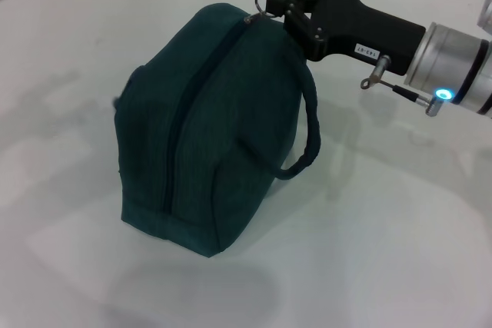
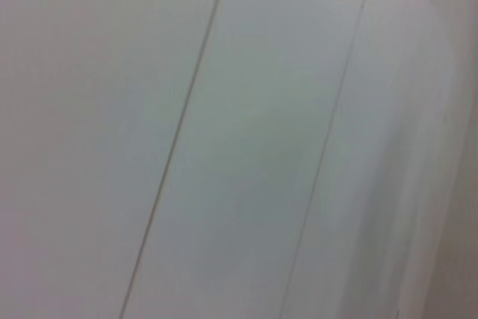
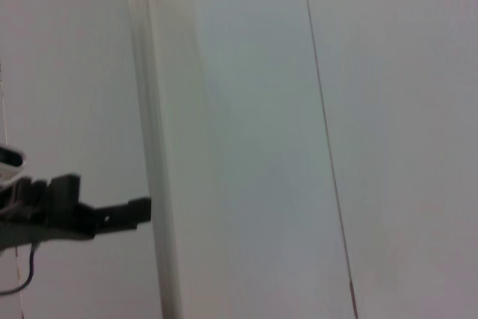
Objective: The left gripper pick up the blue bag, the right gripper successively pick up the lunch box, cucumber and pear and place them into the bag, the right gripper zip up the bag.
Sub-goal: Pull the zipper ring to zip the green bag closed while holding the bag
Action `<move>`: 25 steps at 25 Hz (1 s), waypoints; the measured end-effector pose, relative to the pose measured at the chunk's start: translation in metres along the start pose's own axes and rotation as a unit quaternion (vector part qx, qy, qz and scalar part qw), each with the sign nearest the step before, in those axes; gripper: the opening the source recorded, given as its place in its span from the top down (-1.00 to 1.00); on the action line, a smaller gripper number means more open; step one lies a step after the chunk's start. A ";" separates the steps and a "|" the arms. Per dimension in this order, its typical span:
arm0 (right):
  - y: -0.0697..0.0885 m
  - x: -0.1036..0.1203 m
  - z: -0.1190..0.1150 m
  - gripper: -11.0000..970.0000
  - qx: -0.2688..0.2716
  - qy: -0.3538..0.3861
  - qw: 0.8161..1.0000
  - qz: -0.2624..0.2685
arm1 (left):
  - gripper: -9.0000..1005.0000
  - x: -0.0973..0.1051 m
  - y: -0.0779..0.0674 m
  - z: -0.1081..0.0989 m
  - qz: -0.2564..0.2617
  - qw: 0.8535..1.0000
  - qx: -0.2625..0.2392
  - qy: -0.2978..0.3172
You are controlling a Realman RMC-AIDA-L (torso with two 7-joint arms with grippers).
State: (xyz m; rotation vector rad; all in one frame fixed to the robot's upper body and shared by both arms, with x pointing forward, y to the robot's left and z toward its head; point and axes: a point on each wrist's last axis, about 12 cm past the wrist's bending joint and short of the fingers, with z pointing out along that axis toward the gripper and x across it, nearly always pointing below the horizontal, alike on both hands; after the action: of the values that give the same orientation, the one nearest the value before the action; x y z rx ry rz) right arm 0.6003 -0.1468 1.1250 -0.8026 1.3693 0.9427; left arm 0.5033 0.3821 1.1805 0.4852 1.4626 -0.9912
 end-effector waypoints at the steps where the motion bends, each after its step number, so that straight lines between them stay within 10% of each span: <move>1: 0.000 0.000 0.000 0.97 -0.001 -0.001 1.000 0.000 | -0.74 -0.015 0.000 0.003 0.002 1.000 -0.004 0.013; 16: 0.000 0.002 -0.002 0.96 0.002 0.002 1.000 0.001 | -0.74 -0.053 -0.011 0.104 -0.044 0.966 0.035 0.251; 25: 0.001 -0.001 -0.001 0.96 -0.001 -0.009 1.000 0.001 | -0.72 -0.044 -0.041 0.135 0.029 0.936 -0.018 0.351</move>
State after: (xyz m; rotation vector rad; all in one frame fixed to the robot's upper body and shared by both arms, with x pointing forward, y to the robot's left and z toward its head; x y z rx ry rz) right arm 0.5993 -0.1477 1.1260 -0.7932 1.3542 0.9514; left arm 0.5582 0.2637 1.2485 0.9129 2.0796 -0.7686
